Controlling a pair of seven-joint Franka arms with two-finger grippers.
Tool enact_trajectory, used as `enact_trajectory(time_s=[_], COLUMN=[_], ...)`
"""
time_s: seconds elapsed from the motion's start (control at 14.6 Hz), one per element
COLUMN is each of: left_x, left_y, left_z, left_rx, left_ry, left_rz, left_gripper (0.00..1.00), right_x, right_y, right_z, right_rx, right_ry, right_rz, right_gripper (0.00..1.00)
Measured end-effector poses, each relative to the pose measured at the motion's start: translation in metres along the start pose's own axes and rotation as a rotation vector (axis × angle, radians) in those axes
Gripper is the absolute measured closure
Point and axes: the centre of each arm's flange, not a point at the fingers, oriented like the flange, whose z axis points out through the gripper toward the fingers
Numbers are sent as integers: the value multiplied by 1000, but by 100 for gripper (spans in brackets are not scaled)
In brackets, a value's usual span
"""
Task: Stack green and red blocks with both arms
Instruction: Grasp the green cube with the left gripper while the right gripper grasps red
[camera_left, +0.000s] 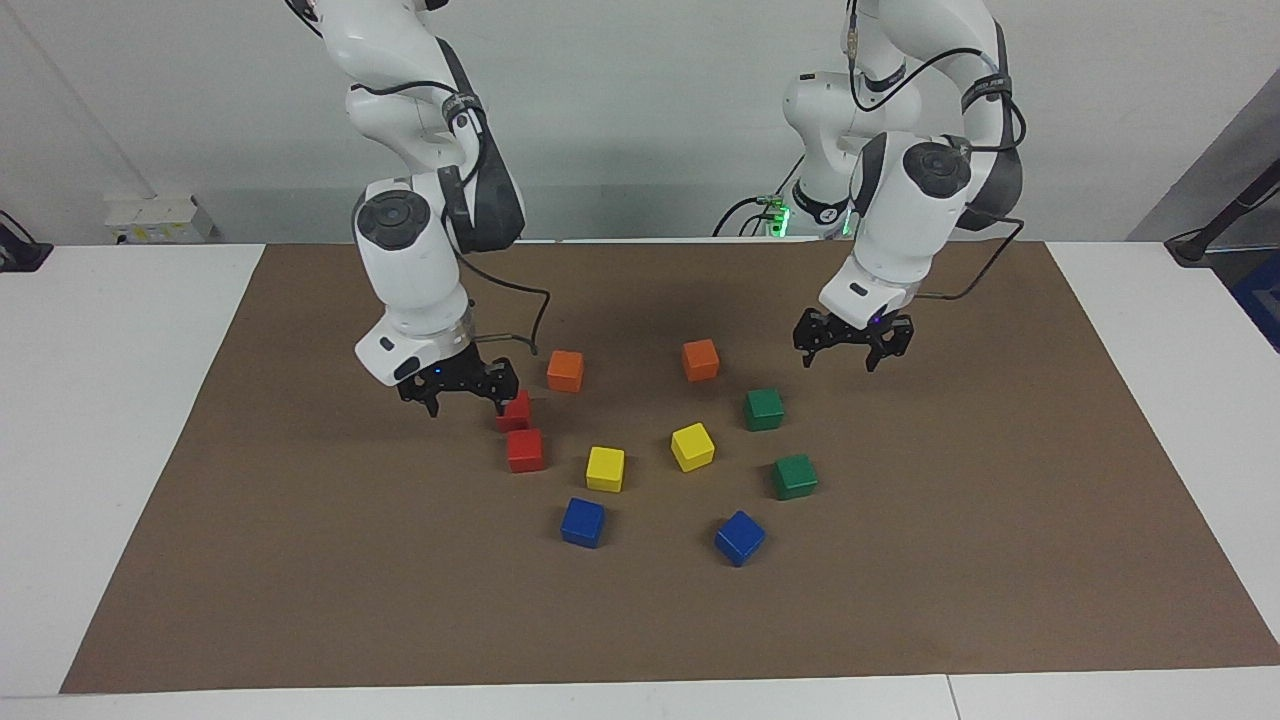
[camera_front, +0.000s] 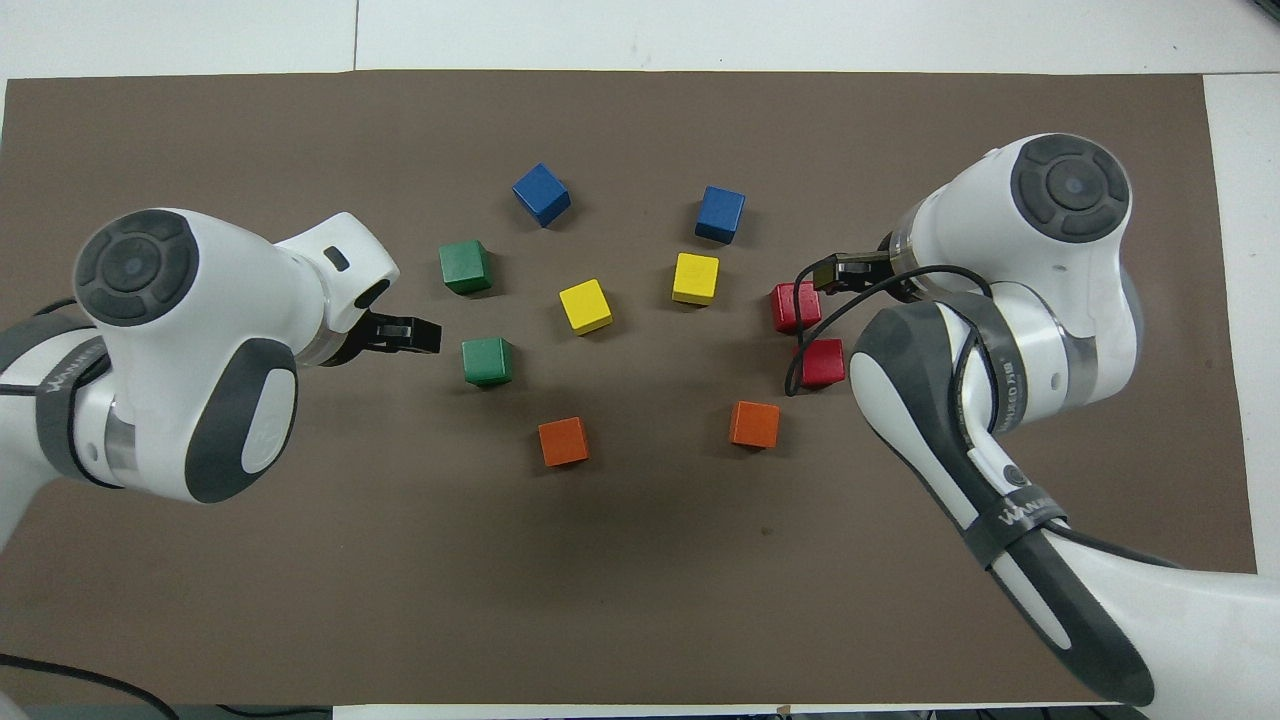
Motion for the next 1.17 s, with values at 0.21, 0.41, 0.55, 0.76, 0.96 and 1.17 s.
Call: enact_trajectory(time_s=[0.21,0.41,0.55,0.76,0.96,1.17], left_x=[2,3,2,-11,-19,-19], left_y=[26,48,57,74,75,73], left_z=[27,48,61,89,107,121], left_rx=[-4,-8,-10,-21,-19,-23], left_ry=[-1,-2,0,29,23,34], left_rz=[-15,-26,-52,-100,-111,-120], left_gripper=[0,0,0,0,0,0], right_x=[-1,-13,-23,-33,-43,-52], right_y=[-10,-14,-18,-24,-22,-19], right_z=[15,38,49,56,64,71], right_rx=[5,3,-2,-6,-6,-11], right_ry=[10,-1,-21,-34,-34,-48], right_rz=[-13,-25,-33,-27,-23,-22], right_gripper=[0,1,0,0,0,0])
